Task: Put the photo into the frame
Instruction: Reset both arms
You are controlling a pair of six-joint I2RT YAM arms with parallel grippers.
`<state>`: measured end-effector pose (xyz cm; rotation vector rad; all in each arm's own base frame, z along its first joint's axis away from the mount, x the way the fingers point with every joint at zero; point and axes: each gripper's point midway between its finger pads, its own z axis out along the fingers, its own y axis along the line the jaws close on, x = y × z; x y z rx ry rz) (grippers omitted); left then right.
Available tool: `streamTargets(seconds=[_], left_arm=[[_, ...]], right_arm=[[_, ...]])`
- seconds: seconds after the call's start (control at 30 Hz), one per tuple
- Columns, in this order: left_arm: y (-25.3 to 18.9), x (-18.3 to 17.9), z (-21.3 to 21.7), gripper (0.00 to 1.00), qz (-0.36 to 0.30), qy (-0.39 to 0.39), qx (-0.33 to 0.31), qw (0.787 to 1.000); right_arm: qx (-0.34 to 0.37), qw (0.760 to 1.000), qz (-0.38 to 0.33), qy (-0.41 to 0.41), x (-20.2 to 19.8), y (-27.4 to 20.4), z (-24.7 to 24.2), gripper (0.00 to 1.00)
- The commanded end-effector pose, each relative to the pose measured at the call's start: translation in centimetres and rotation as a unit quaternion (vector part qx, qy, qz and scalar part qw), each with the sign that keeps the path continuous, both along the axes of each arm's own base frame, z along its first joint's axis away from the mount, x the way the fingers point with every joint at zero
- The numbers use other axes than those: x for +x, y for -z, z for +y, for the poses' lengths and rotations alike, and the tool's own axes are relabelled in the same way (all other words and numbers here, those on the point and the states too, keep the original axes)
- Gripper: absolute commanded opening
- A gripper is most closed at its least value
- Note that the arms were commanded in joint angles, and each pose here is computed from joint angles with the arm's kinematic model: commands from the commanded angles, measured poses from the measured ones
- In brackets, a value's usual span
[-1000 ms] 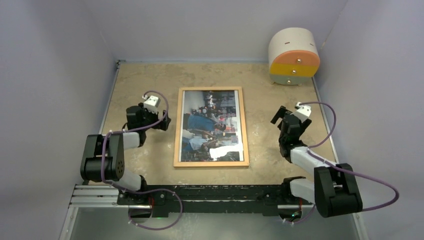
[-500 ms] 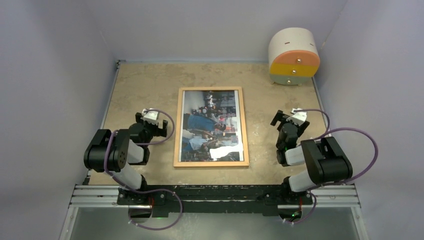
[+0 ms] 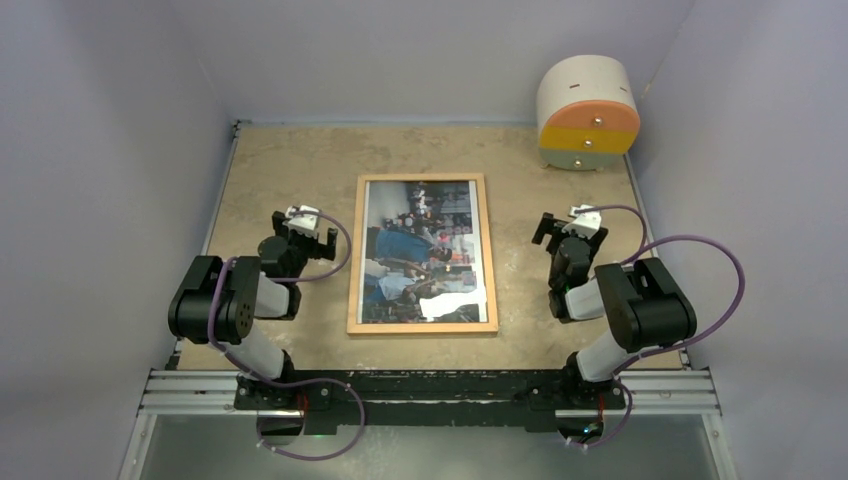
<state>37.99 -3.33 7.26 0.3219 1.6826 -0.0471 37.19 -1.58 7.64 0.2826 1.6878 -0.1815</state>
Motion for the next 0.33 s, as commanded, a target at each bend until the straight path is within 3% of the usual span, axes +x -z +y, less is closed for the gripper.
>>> streamTargets(seconds=[0.0,0.3], left_arm=[[-1.27,0.42,-0.17,1.0,-0.027,0.005,0.002,1.0],[-1.2,0.56,-0.1,1.0,-0.024,0.003,0.003,1.0]], right_arm=[[-0.009,0.999,-0.034,0.004,0.4,-1.87,-0.31,0.99],[-0.009,0.999,-0.035,0.004,0.43,-1.89,-0.31,0.99]])
